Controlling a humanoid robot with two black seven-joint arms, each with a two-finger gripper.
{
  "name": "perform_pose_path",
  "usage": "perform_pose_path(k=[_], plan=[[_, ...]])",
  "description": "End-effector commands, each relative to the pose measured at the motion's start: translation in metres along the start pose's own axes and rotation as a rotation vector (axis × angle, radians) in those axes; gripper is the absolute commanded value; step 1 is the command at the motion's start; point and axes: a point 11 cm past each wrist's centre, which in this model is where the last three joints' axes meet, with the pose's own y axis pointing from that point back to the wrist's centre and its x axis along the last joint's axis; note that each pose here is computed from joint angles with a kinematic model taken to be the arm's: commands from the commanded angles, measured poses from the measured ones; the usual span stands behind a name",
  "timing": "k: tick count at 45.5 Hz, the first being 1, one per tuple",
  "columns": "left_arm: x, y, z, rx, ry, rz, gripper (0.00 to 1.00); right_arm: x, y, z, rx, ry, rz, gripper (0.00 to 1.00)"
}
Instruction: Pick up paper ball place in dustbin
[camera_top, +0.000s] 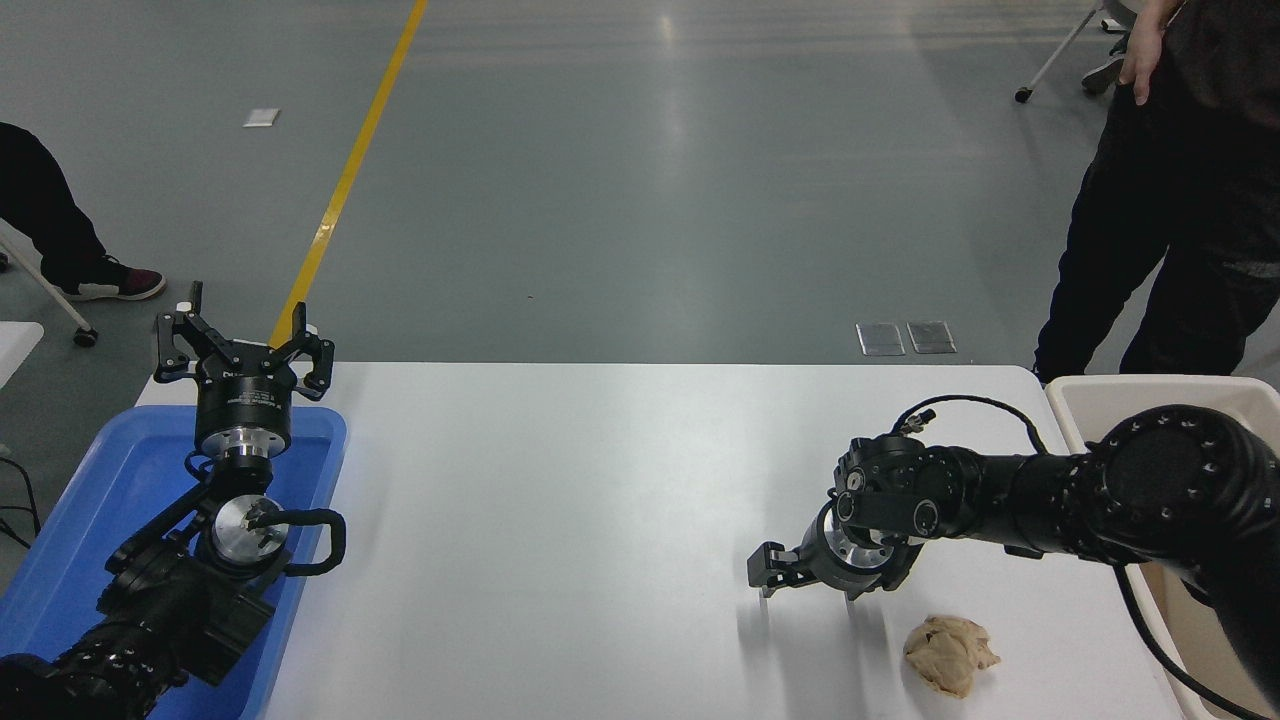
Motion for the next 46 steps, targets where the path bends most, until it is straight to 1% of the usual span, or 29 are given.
perform_pose_path(k=[1,13,20,24,27,32,42,46], plan=[[0.000,0.000,0.000,0.000,0.000,0.000,0.99,0.000,-0.001,0.001,-0.001,0.000,0.000,1.00],[0.000,0.000,0.000,0.006,-0.008,-0.004,0.99,0.004,0.005,-0.003,0.003,0.010,0.004,1.00],[0.000,0.000,0.000,0.008,-0.009,-0.005,0.99,0.017,0.028,-0.021,0.026,0.049,0.021,1.00],[0.000,0.000,0.000,0.009,-0.010,-0.005,0.99,0.029,0.061,-0.039,0.040,0.122,0.039,1.00],[0.000,0.000,0.000,0.009,-0.010,-0.005,0.99,0.048,0.095,-0.022,0.034,0.106,0.062,1.00],[0.000,0.000,0.000,0.009,-0.010,-0.005,0.99,0.063,0.151,0.004,0.038,0.092,0.067,1.00],[0.000,0.000,0.001,0.008,-0.011,-0.005,0.99,0.071,0.260,0.041,0.052,0.084,0.108,1.00],[0.000,0.000,0.001,0.008,-0.011,-0.005,0.99,0.069,0.301,0.055,0.077,0.071,0.129,1.00]])
